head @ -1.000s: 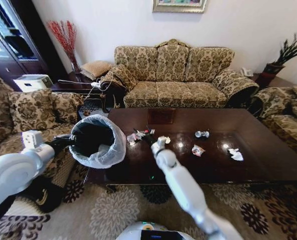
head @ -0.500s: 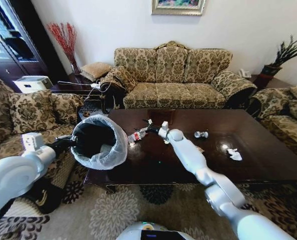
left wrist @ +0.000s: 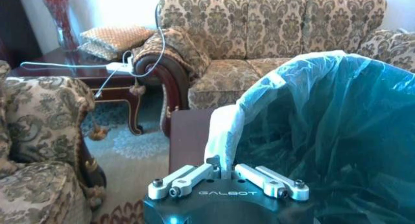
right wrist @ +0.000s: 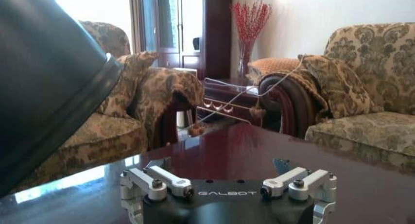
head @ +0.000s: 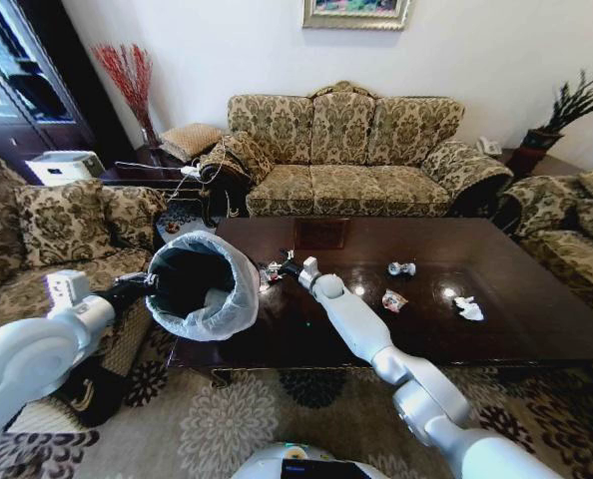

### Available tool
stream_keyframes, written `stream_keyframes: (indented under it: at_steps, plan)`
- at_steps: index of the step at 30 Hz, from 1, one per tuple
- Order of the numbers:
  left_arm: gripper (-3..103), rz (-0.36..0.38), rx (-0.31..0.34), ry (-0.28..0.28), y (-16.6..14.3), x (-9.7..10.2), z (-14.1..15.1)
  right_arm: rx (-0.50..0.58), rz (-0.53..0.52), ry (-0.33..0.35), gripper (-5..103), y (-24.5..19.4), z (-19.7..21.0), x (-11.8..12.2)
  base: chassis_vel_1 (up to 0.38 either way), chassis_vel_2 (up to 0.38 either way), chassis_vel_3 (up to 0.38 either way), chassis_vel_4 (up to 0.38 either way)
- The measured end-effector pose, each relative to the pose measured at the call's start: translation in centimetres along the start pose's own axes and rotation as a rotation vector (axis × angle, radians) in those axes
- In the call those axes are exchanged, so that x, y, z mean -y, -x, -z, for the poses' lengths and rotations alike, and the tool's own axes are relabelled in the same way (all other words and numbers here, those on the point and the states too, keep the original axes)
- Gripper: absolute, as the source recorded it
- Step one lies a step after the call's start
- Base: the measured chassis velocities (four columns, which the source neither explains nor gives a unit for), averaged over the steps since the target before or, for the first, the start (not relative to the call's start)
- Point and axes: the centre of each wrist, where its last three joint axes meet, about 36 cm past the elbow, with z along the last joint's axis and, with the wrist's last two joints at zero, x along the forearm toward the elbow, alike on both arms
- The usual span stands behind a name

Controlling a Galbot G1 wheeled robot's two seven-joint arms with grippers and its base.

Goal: Move to the front of the table and place the trash on the table into the trash bin.

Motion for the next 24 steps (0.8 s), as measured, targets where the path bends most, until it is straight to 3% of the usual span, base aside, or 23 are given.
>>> stream_keyframes:
  at_steps: [7,10,14,19,24]
  plan:
    - [0,-0.002,0.004,-0.003,0.0,0.0,-0.1,-0.030,0.001,-0.094,100,0.5,0.2,-0.6,-0.065,0.045,0.065,-0.049]
    - [0,-0.003,0.005,-0.007,-0.2,0.2,-0.3,-0.042,0.127,-0.142,100,1.4,1.3,-0.5,-0.054,0.072,0.066,-0.053]
    - [0,-0.003,0.008,-0.011,-0.4,0.2,-0.4,-0.072,0.211,-0.182,100,1.9,1.8,0.2,-0.023,0.022,0.020,-0.028]
    - [0,-0.002,0.009,-0.012,-0.4,0.2,-0.4,-0.083,0.282,-0.206,100,1.9,1.6,0.9,0.000,0.000,0.000,0.000]
    - [0,-0.008,0.025,-0.007,-0.6,0.4,-0.4,-0.098,0.323,-0.279,100,2.4,0.9,1.7,0.000,0.000,0.000,0.000]
